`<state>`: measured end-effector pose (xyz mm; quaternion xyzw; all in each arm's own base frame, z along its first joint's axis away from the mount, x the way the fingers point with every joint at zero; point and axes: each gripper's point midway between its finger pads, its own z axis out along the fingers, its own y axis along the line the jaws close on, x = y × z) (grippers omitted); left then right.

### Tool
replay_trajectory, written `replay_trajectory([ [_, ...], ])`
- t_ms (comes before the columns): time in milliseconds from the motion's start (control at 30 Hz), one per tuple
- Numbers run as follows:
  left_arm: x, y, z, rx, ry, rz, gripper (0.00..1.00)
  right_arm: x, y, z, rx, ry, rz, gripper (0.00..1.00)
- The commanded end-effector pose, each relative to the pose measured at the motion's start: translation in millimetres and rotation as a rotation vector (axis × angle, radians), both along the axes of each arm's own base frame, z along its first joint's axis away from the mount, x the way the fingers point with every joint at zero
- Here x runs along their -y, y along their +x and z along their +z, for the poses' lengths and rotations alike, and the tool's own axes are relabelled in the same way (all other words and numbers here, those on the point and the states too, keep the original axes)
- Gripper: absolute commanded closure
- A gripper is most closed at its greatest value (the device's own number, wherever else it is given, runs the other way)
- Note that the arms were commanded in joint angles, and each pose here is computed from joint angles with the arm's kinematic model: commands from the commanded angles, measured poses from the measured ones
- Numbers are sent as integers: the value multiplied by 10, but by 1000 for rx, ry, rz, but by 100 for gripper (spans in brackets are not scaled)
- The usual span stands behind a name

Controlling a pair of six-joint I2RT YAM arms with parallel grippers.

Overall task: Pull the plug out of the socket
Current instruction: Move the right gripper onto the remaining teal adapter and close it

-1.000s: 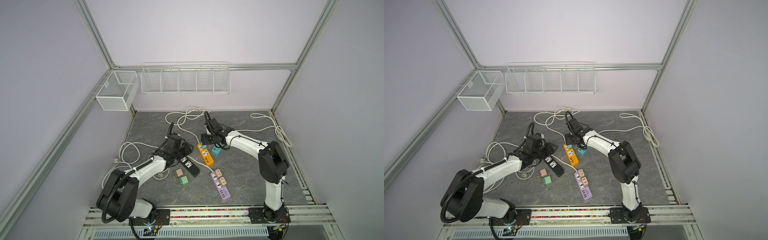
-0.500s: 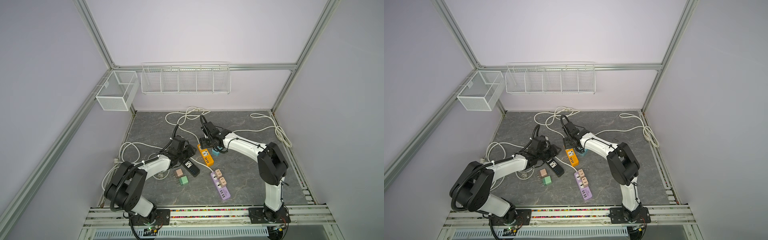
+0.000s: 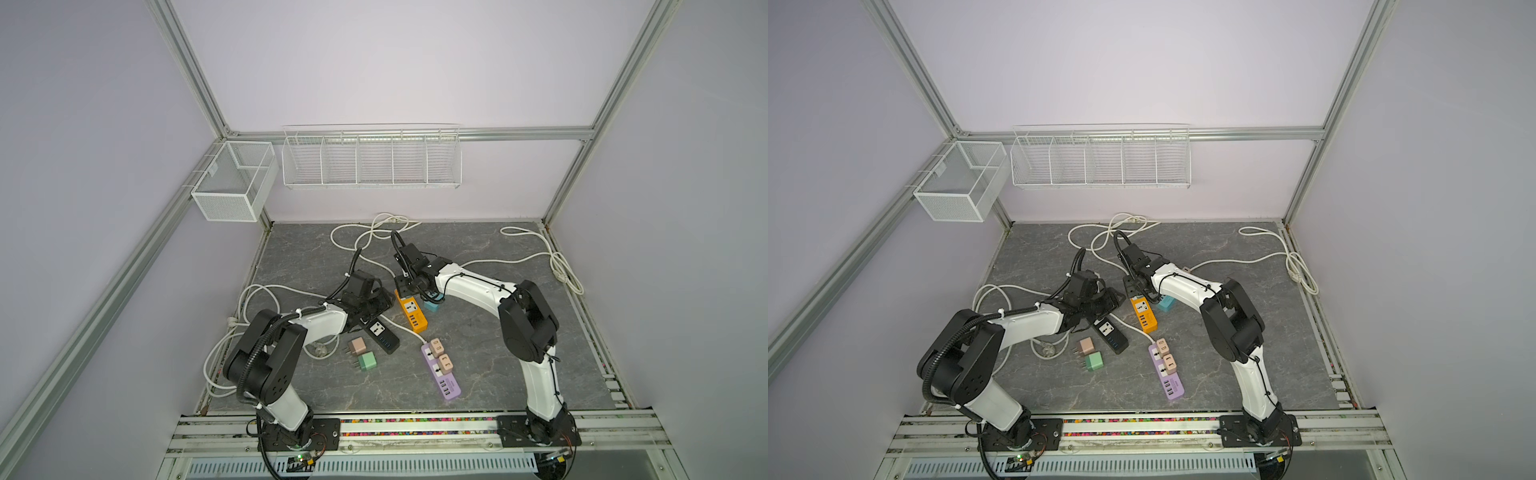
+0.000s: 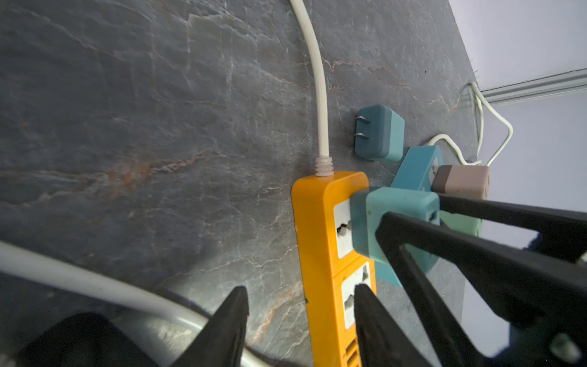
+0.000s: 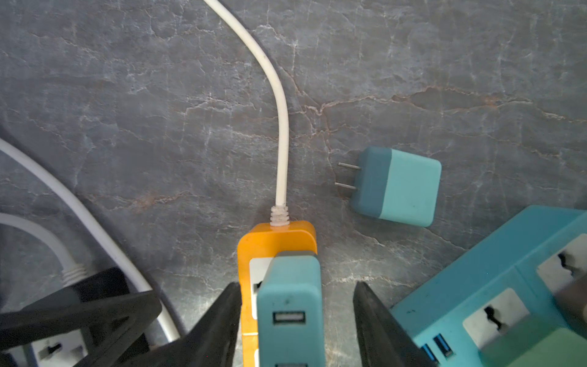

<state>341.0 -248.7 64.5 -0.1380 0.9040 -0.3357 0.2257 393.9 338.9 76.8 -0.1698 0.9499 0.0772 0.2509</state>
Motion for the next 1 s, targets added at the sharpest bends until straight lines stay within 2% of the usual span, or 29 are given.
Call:
replay_trajectory([
  [0,44,118,109,35,-8,15,45,-11,-2,-56,1,-38,15,43],
  [433,2,112,27,16,9,29,45,-35,-58,-241,-31,-61,32,50],
  [967,-21,198,32,-11,-30,38,45,-165,-67,-279,-36,-46,27,67],
])
